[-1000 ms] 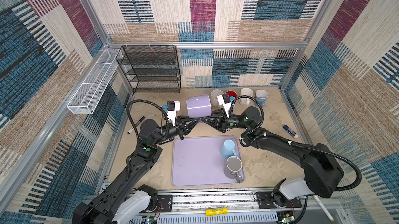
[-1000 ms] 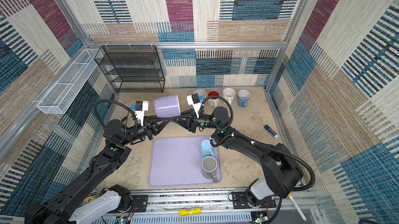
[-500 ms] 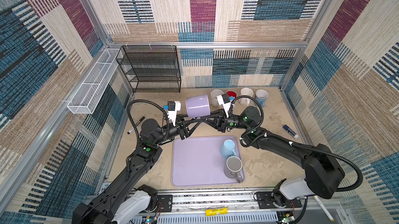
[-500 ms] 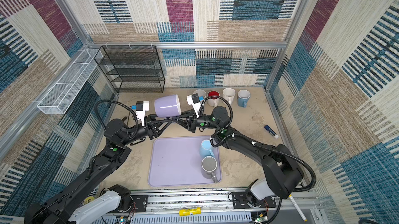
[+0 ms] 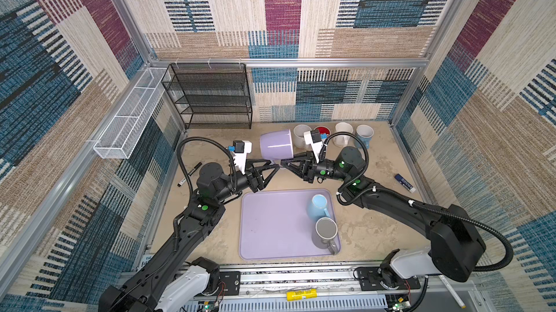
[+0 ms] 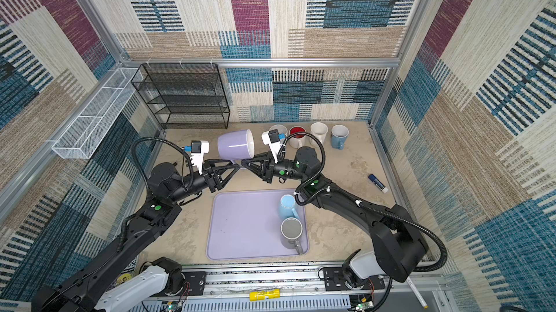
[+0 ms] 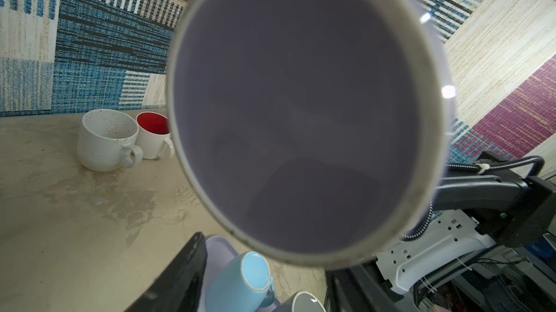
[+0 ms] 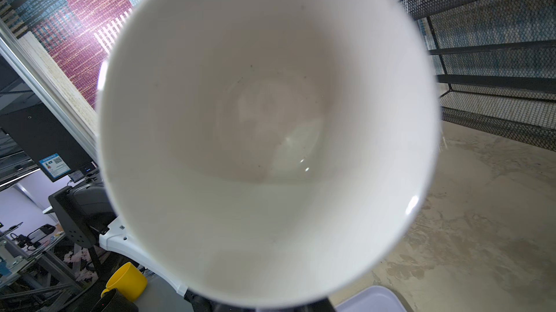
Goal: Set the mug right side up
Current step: 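Open the left gripper and draw it back while the right gripper carries the mug away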
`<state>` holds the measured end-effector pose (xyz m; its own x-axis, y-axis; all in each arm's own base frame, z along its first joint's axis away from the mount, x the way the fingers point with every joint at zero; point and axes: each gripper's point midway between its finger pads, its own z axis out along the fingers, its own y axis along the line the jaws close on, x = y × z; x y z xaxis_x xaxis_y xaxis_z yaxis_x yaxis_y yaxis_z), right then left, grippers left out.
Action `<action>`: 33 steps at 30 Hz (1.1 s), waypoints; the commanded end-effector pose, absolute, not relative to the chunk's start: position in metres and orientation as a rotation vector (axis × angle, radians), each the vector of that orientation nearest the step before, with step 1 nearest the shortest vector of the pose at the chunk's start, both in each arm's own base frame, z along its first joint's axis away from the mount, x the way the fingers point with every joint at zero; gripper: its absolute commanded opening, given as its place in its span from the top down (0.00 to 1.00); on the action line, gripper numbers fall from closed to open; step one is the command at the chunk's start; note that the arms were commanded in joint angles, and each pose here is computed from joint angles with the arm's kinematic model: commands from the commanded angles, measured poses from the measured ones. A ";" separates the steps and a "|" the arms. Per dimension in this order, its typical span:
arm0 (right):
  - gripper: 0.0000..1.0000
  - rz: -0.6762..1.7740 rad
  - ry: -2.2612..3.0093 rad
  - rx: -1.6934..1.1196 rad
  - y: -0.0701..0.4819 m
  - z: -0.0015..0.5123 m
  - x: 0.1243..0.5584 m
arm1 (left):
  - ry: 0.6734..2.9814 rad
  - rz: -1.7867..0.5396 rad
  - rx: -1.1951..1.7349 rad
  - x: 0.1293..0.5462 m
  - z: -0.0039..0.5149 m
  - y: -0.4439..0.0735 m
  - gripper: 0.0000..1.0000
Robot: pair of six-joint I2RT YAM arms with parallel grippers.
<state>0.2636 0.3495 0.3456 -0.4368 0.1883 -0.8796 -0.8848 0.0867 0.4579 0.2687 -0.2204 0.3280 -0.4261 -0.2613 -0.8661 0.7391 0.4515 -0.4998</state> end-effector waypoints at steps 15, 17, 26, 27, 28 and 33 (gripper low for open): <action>1.00 1.316 1.524 -0.616 0.346 0.350 0.300 | 1.862 -0.960 0.328 0.292 0.290 -0.201 0.37; 1.00 1.296 1.539 -0.607 0.346 0.348 0.303 | 1.878 -0.946 0.313 0.294 0.286 -0.200 0.38; 1.00 1.216 1.594 -0.548 0.343 0.345 0.320 | 2.023 -0.759 0.154 0.313 0.261 -0.175 0.42; 1.00 1.204 1.603 -0.543 0.342 0.344 0.323 | 2.032 -0.747 0.147 0.314 0.260 -0.174 0.42; 1.00 1.193 1.608 -0.537 0.342 0.344 0.324 | 2.042 -0.736 0.138 0.316 0.258 -0.172 0.42; 1.00 1.120 1.663 -0.498 0.340 0.338 0.339 | 2.073 -0.714 0.117 0.319 0.251 -0.170 0.42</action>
<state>0.3292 0.3431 0.3248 -0.4490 0.1651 -0.8782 -0.7630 0.4407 0.4729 0.3156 -0.1758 0.2547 -0.5807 -0.1944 -0.7906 0.3699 0.8020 -0.4690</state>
